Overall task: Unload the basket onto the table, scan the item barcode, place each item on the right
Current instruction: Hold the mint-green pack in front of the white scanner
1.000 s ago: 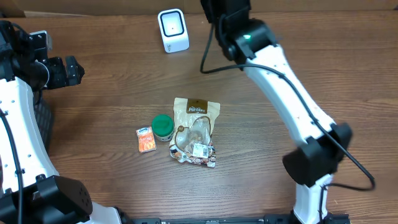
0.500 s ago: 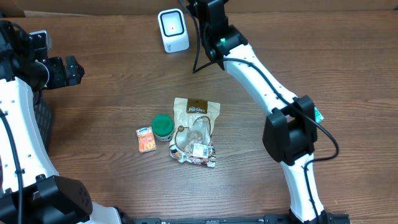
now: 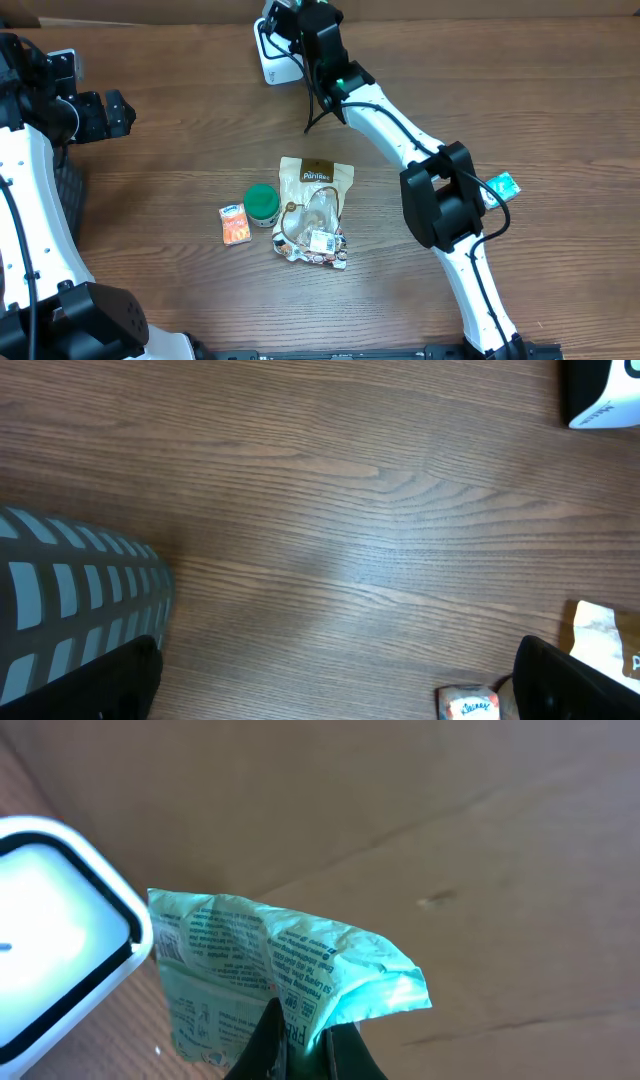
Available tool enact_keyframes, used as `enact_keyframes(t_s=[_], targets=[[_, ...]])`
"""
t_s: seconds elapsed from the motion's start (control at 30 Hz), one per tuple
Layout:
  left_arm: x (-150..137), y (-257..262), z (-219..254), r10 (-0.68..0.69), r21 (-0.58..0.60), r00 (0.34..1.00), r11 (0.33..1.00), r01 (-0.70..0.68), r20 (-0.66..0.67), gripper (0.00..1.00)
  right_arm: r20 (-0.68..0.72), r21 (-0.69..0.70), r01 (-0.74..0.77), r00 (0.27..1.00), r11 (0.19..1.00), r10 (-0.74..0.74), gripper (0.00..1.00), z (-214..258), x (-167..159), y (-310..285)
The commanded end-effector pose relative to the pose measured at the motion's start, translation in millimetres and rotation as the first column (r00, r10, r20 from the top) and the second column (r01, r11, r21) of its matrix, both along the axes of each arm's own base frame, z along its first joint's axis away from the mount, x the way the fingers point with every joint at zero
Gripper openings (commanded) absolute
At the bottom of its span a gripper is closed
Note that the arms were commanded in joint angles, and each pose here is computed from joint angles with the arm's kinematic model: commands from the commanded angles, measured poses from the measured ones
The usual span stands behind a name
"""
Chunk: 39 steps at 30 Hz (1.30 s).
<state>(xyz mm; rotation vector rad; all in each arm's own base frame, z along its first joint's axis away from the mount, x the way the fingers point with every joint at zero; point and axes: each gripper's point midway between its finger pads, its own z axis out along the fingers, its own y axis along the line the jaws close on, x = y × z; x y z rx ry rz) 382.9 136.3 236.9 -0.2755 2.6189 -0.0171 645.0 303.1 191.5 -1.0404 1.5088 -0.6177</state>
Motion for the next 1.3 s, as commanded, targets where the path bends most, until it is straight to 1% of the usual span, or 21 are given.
enact_keyframes(t_s=[0.0, 0.07, 0.2, 0.5, 0.8, 0.9, 0.97, 1.1, 1.17, 1.27], targets=[[2, 3, 4, 0.013, -0.009, 1.000, 1.000, -0.013, 0.016, 1.00, 0.039, -0.002, -0.046, 0.998, 0.999, 0.046, 0.04, 17, -3, 14], [2, 3, 4, 0.013, -0.009, 1.000, 1.000, -0.013, 0.016, 1.00, 0.037, 0.000, -0.071, 0.997, 0.997, 0.071, 0.04, 17, -6, 21], [2, 3, 4, 0.013, -0.009, 1.000, 1.000, -0.013, 0.016, 1.00, 0.041, -0.040, -0.119, 0.992, 0.992, 0.121, 0.04, 15, -12, 35], [2, 3, 4, 0.013, -0.009, 1.000, 1.000, -0.013, 0.016, 1.00, 0.020, -0.079, -0.139, 0.990, 0.987, 0.141, 0.04, -4, -15, 45], [2, 3, 4, 0.013, -0.009, 1.000, 1.000, -0.013, 0.016, 1.00, 0.047, -0.067, -0.139, 0.989, 0.988, 0.142, 0.04, 5, -15, 47], [2, 3, 4, 0.013, -0.009, 1.000, 1.000, -0.013, 0.016, 1.00, 0.063, -0.056, -0.134, 0.989, 0.989, 0.138, 0.04, 21, -17, 45], [2, 3, 4, 0.013, -0.009, 1.000, 1.000, -0.013, 0.016, 1.00, 0.087, -0.021, -0.128, 0.988, 0.992, 0.129, 0.04, 44, -19, 42], [2, 3, 4, 0.013, -0.009, 1.000, 1.000, -0.013, 0.016, 1.00, 0.106, 0.146, -0.093, 0.991, 0.985, 0.078, 0.04, 106, -29, 20], [2, 3, 4, 0.013, -0.009, 1.000, 1.000, -0.013, 0.016, 0.99, 0.073, 0.217, -0.065, 0.996, 0.974, 0.051, 0.04, 129, -37, 4], [2, 3, 4, 0.013, -0.009, 1.000, 1.000, -0.013, 0.016, 1.00, -0.036, 0.343, 0.018, 0.999, 0.939, -0.006, 0.04, 154, -55, -28]])
